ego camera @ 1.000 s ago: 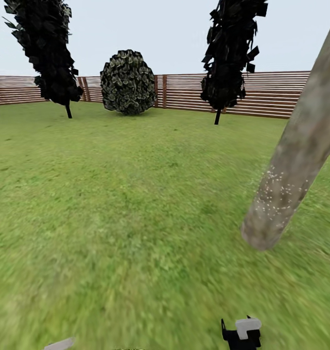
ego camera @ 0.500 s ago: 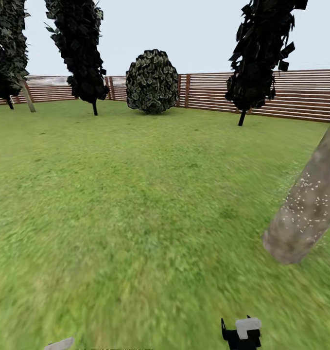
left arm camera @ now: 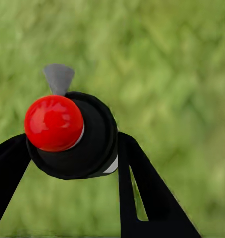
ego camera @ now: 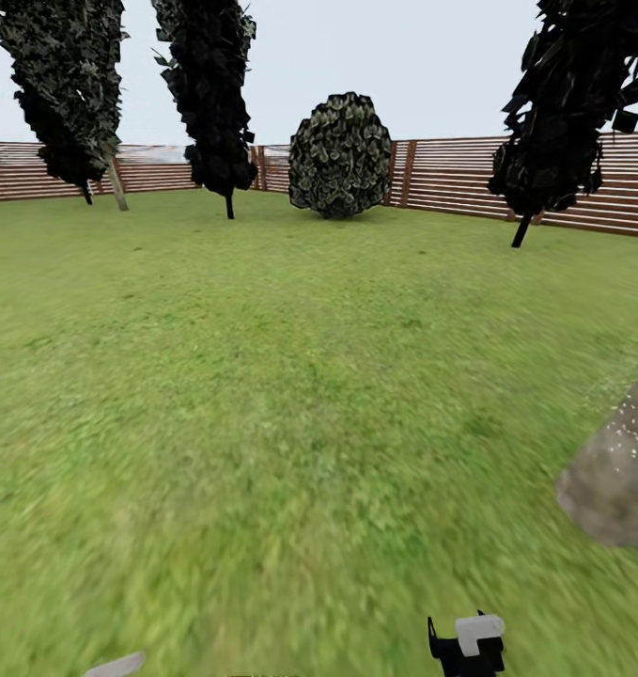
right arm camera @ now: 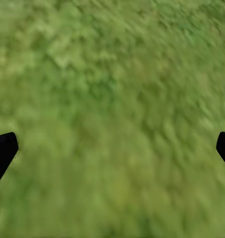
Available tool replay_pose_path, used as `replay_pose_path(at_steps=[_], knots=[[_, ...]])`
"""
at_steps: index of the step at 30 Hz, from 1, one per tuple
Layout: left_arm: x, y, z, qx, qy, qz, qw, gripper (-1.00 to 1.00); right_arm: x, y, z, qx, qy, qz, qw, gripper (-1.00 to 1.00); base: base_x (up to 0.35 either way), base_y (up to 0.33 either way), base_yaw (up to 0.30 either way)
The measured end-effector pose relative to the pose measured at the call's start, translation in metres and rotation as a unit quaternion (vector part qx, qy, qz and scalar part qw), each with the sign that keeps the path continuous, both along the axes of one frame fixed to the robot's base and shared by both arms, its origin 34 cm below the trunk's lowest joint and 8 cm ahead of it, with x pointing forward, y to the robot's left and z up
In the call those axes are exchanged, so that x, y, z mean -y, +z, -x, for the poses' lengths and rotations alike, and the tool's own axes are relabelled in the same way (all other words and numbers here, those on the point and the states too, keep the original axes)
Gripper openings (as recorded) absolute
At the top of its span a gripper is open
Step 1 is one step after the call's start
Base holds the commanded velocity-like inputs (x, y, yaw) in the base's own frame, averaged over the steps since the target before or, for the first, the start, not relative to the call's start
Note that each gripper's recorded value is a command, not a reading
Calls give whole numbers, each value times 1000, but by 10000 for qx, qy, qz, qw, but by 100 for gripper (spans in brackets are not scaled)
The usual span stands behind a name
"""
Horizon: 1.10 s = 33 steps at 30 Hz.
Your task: In the garden, pick up the pesticide atomizer on the floor and spray pesticide onto both trees until each tree trunk is fully covered.
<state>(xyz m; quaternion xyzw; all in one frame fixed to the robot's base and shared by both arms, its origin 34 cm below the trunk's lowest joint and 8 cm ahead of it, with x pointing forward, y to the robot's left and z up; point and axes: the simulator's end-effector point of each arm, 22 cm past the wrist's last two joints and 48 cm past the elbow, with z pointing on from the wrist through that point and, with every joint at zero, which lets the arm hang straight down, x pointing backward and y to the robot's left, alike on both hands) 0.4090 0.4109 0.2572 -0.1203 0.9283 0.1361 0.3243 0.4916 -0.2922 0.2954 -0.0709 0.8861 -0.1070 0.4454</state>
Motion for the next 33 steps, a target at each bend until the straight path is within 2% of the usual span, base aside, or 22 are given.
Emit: replay_pose_path(at_steps=[23, 27, 33], knots=[[-3, -3, 5, -63, 36, -12, 10000, -100, 0, -4, 3, -47, 0, -1, 10000, 100, 0, 0, 282], [-15, -5, 22, -63, 502, 52, 9987, -100, 0, -4, 3, -57, 1, -1, 10000, 100, 0, 0, 282], [-19, -6, 28, -85, 580, 54, 9983, -100, 0, -5, 4, -70, 0, -1, 10000, 100, 0, 0, 282]])
